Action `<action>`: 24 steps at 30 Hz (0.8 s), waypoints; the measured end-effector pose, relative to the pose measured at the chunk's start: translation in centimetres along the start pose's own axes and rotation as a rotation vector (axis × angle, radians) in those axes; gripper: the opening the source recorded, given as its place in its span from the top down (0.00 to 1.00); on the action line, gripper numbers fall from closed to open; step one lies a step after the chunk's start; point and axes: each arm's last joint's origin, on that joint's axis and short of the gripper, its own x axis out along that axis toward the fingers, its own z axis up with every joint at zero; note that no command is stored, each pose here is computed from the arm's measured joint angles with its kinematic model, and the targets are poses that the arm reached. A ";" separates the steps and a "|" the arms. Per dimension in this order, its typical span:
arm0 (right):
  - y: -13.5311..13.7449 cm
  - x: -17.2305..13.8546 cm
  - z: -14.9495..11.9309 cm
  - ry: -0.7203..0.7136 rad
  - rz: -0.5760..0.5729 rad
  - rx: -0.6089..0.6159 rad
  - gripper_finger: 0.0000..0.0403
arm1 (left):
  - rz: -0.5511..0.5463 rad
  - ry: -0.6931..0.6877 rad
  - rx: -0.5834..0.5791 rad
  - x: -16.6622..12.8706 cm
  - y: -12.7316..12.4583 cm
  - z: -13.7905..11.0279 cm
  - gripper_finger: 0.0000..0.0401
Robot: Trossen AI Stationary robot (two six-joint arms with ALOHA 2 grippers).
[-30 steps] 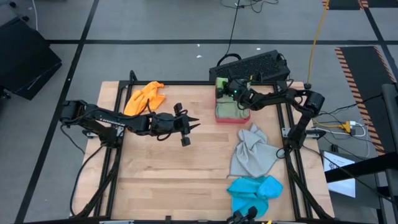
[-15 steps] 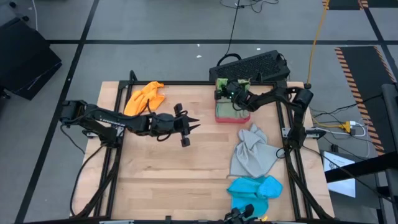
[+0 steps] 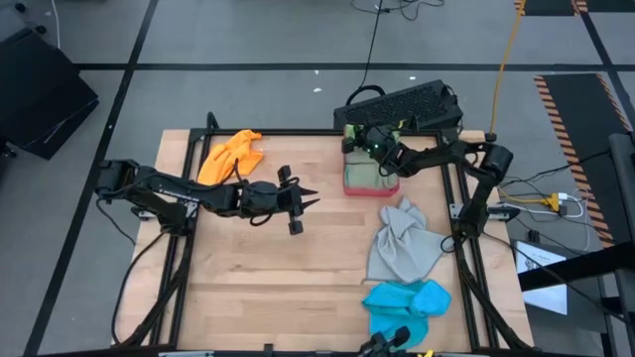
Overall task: Fold microfiber towels
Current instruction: Stack the dark green microfiber cloth on the top light green microfiber cloth in the red bin
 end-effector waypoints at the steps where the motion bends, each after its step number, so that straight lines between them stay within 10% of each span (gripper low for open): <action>1: -0.1 0.1 -0.2 0.006 -0.005 -0.003 1.00 | 0.000 0.000 0.000 0.0 0.0 0.0 0.77; 24: -3.3 2.5 -3.6 0.099 -0.090 0.069 1.00 | -0.002 -0.002 0.001 0.0 -0.1 0.0 0.77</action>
